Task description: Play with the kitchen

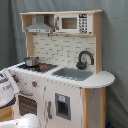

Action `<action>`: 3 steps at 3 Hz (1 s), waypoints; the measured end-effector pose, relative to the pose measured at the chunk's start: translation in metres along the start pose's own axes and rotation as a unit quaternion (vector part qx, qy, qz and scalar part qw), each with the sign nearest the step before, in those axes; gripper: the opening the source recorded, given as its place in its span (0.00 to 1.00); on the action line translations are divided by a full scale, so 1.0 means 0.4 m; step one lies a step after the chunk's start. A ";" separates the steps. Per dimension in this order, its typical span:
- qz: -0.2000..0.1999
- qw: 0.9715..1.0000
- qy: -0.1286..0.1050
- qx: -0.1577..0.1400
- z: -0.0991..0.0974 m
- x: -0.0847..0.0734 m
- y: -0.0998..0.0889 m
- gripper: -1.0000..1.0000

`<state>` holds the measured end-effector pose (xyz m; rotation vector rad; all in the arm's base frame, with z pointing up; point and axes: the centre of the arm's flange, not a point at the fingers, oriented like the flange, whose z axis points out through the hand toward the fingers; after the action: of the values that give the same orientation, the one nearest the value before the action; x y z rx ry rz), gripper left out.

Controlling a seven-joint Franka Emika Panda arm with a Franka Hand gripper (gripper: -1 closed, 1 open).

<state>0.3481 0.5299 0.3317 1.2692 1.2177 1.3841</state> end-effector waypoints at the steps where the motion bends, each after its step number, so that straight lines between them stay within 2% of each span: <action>1: -0.051 0.999 0.000 0.000 0.000 0.000 0.000 0.00; 2: -0.114 0.994 -0.001 0.000 0.000 0.000 0.000 0.00; 3: -0.171 0.985 -0.001 0.001 0.000 0.000 0.000 0.00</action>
<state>0.3480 0.5299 0.3319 1.0041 1.3623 1.1311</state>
